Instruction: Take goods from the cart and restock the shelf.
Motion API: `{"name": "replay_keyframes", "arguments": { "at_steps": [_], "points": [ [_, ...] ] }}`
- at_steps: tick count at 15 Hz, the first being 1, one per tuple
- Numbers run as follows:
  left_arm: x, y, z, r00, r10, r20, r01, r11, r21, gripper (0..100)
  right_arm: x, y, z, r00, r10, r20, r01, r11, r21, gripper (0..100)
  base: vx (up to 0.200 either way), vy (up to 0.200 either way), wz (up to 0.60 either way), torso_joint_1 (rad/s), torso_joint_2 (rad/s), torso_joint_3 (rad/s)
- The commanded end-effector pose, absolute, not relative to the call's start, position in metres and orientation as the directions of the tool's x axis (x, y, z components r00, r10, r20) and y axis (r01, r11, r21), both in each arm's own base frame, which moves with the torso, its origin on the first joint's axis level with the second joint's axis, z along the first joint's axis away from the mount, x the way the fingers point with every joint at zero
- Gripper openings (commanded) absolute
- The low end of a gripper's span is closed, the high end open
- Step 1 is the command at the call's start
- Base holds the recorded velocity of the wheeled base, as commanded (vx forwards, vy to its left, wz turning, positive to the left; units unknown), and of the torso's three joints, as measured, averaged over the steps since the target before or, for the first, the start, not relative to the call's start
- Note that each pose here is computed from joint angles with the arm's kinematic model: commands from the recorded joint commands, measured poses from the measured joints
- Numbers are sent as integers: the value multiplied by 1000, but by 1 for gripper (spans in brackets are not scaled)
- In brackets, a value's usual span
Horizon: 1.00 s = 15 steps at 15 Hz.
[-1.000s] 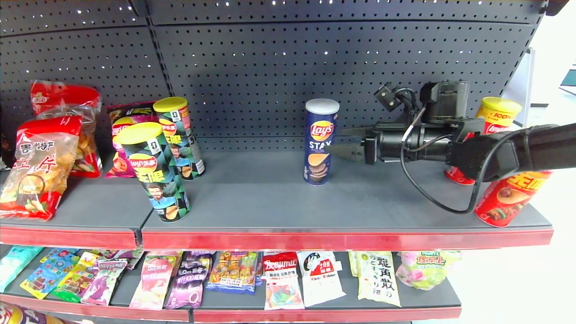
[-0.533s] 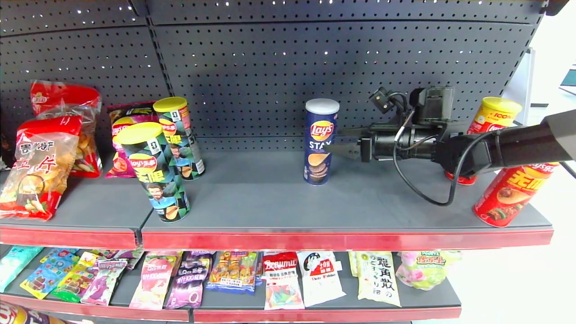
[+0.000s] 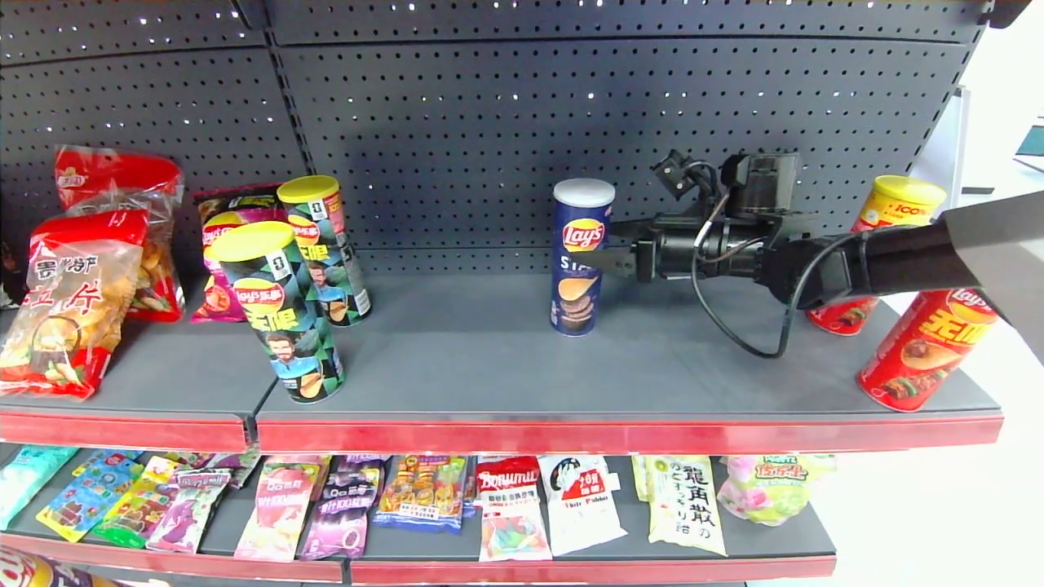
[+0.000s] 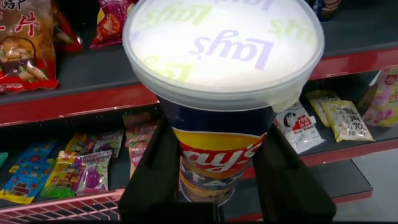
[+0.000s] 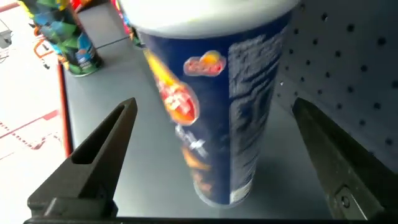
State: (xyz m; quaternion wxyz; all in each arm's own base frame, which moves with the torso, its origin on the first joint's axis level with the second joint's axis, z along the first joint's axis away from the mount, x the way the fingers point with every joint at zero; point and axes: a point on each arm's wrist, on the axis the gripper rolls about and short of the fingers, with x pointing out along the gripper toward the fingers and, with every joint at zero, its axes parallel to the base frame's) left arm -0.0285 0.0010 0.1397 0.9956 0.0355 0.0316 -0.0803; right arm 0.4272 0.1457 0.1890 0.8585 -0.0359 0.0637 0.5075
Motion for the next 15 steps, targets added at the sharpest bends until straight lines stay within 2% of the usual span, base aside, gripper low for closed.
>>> {"name": "replay_keyframes", "arguments": {
  "at_steps": [1, 6, 7, 12, 15],
  "points": [
    [-28, 1, 138, 985, -157, -76, 162, 985, 65, 0, 429, 157, 186, 460, 876, -143, -884, 467, 17, 100, 0, 0, 0, 0, 0, 0],
    [-28, 1, 138, 985, -154, -72, 159, 985, 66, 0, 441, 167, 184, 457, 881, -125, -887, 462, 8, 100, 0, 0, 0, 0, 0, 0],
    [-28, 1, 138, 985, -154, -72, 159, 985, 66, 0, 442, 168, 183, 465, 876, -126, -883, 469, 2, 0, 0, 0, 0, 0, 0, 0],
    [-27, 1, 133, 984, -155, -86, 161, 985, 65, 0, 435, 168, 191, 482, 868, -122, -875, 485, -10, 0, 0, 0, 0, 0, 0, 0],
    [-27, 1, 132, 984, -155, -90, 162, 985, 64, 0, 392, 166, 213, 526, 839, -143, -848, 530, -10, 0, 0, 0, 0, 0, 0, 0]
  ]
}}
